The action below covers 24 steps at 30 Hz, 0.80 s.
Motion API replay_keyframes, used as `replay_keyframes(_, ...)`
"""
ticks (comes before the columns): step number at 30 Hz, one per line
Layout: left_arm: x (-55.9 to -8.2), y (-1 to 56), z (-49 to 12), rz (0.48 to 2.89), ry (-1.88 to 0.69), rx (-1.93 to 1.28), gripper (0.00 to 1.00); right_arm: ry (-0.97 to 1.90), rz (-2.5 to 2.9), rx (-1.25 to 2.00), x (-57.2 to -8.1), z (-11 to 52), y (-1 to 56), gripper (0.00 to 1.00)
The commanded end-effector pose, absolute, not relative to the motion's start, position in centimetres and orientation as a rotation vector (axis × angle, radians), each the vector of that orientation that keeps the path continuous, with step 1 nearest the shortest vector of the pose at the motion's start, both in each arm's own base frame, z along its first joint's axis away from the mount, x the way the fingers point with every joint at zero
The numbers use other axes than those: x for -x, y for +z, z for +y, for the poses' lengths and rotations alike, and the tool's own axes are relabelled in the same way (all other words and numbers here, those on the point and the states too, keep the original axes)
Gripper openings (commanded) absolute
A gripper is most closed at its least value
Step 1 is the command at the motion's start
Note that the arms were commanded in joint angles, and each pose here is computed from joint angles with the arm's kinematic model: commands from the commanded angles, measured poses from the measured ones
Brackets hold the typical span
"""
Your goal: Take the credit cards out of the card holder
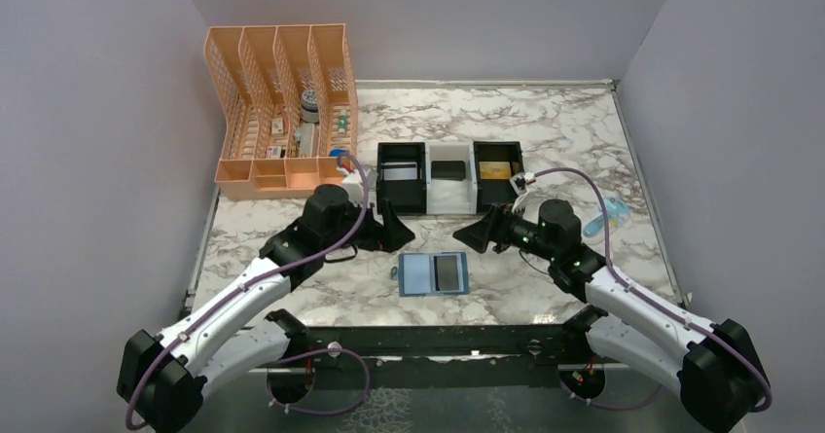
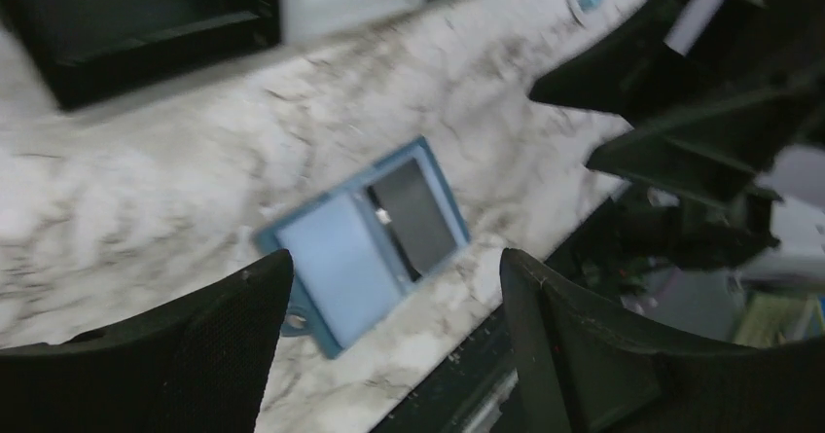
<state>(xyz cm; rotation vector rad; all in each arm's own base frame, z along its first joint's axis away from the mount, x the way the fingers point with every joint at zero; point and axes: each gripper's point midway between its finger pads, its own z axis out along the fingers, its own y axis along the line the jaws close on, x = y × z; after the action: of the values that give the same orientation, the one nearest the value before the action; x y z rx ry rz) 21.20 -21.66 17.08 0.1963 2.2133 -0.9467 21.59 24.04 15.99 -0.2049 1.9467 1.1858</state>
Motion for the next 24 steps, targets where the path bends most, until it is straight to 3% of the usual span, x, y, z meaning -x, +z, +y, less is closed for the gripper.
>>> replay_keyframes(1, -18.4, 19.5, -27.5, 2.083, -1.197, -0.236, 0.79, 1.133, 2.134, 0.141, -20.4, 23.1, 14.2, 0.65)
replay_keyframes(5, -17.8, 16.9, -30.6, 2.164, -1.103, -0.197, 0.69, 1.05, 2.246, 0.175, -19.6, 22.2, 12.2, 0.57)
replay_keyframes(8, -17.6, 14.5, -31.8, 2.203, -1.0, -0.126, 0.55, 1.064, 2.274, 0.195, -19.1, 22.3, 11.6, 0.42)
replay_keyframes(24, -16.4, 7.0, -30.7, 2.309, -0.831, 0.001, 0.49, 1.213, 2.479, 0.306, -17.4, 24.6, 7.0, 0.25)
